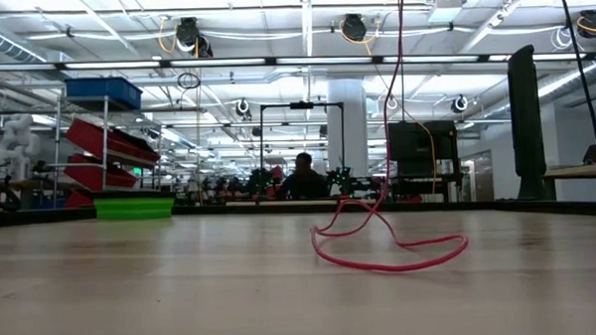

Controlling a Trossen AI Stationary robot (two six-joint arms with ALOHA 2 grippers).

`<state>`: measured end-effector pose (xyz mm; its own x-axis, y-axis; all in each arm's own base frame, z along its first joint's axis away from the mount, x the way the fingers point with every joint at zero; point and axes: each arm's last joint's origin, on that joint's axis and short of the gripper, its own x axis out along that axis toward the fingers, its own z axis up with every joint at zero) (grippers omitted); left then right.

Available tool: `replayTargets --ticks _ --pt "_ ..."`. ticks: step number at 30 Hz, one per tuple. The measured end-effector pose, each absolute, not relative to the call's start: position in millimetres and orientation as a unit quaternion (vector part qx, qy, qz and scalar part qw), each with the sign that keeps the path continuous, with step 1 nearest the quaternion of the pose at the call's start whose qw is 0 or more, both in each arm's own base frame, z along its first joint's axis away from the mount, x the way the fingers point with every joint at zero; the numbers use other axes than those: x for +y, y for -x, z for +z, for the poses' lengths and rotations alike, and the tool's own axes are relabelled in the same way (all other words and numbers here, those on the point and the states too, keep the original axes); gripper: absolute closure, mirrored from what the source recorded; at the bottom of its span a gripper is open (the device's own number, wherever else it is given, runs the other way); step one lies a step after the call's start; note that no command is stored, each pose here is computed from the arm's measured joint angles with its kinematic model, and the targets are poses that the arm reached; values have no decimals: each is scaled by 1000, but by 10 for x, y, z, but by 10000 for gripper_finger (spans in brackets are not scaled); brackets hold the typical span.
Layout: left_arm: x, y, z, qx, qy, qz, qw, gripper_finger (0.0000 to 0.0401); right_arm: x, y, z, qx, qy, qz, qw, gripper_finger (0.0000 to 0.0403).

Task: Coil cords
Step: Coil the red wire into the spool

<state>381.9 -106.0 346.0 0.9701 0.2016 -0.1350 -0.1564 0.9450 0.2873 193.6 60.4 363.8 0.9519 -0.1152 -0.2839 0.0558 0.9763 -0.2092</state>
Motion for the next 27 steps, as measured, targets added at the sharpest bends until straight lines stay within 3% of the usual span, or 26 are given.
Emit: replayTargets --ticks 27 --pt "-1023 -3927 3362 79 -134 91 984 321 605 -1940 3634 150 100 -43 983 403"
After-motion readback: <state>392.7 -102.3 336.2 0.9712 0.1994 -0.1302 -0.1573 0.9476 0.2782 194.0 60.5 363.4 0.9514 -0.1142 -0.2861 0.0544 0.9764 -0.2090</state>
